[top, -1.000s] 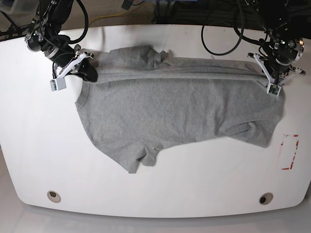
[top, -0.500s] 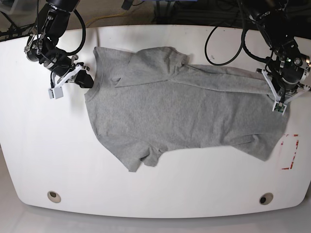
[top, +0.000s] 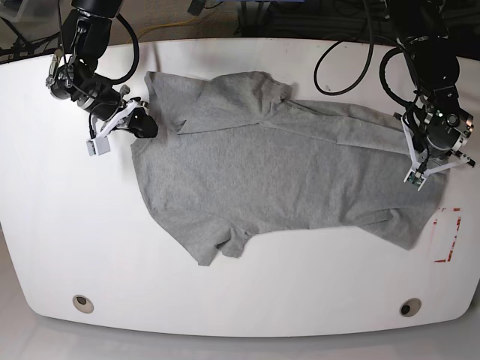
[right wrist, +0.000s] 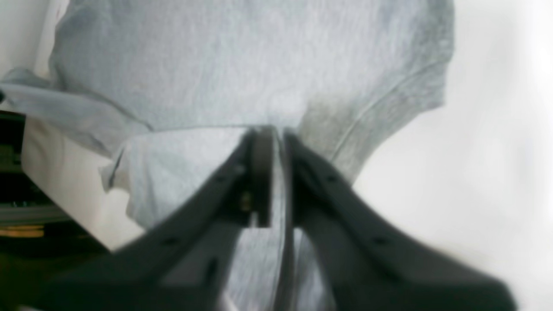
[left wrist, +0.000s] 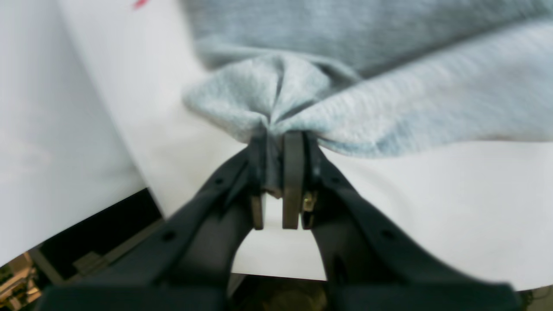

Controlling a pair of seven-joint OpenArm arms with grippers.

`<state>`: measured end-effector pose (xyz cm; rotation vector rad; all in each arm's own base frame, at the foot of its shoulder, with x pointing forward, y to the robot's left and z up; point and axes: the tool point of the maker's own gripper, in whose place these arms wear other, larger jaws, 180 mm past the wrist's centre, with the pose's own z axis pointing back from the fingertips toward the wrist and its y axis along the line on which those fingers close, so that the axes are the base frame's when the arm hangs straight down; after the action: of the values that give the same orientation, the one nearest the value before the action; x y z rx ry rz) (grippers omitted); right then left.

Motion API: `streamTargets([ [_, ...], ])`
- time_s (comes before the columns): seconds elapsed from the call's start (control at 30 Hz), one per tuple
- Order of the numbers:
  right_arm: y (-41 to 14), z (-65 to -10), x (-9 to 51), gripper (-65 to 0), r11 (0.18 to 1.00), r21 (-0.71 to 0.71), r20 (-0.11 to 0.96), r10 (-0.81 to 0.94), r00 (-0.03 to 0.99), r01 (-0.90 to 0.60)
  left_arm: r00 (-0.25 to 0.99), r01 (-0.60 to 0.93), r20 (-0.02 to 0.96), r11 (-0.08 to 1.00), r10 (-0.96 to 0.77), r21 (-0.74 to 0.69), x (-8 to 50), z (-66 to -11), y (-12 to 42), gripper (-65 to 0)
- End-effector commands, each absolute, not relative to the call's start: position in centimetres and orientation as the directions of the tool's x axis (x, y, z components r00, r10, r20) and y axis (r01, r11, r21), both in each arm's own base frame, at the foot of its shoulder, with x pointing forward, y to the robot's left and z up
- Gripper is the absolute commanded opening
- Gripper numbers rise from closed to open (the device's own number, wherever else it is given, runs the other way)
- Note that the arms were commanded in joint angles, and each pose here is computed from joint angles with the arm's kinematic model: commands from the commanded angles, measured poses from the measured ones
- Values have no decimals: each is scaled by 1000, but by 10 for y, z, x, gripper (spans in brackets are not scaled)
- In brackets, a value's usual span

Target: Fold the T-shirt properly

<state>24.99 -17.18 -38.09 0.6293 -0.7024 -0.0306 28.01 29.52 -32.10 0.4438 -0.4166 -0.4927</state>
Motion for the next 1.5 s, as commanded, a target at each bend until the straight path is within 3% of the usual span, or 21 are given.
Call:
streamTargets([
  [0.0,-175,-371,254,-428,820,537,623,-227,748,-199,789,332,299,782,-537,528,293,-307,301,-644],
  [0.1,-175,-376,244,-311,820,540,606,-225,763,-187,790,345,296,789,-536,509,301,-314,300,-644],
  [0.43,-175,-384,232,-301,821,542,585,-218,781,-177,768,442,212,740,-604,507,336,-322,300,-643],
  [0.5,-175,-384,232,-301,821,542,584,-218,782,-176,771,448,206,743,-603,497,341,-325,300,-618],
  [0.6,-177,-384,232,-301,825,537,585,-211,783,-179,773,438,218,749,-596,497,351,-320,301,-479],
  [0.73,-179,-383,232,-301,828,531,587,-205,783,-181,766,422,244,752,-594,506,359,-310,301,-197],
  [0.8,-179,-383,232,-301,828,531,587,-205,783,-181,765,419,252,755,-593,505,361,-308,300,-138],
  [1.07,-188,-381,232,-301,841,507,594,-182,784,-189,770,273,416,840,-483,469,363,-284,319,-133],
  [1.47,-193,-372,201,-301,872,448,588,-120,800,-198,732,281,481,857,-482,432,315,-318,348,-133],
])
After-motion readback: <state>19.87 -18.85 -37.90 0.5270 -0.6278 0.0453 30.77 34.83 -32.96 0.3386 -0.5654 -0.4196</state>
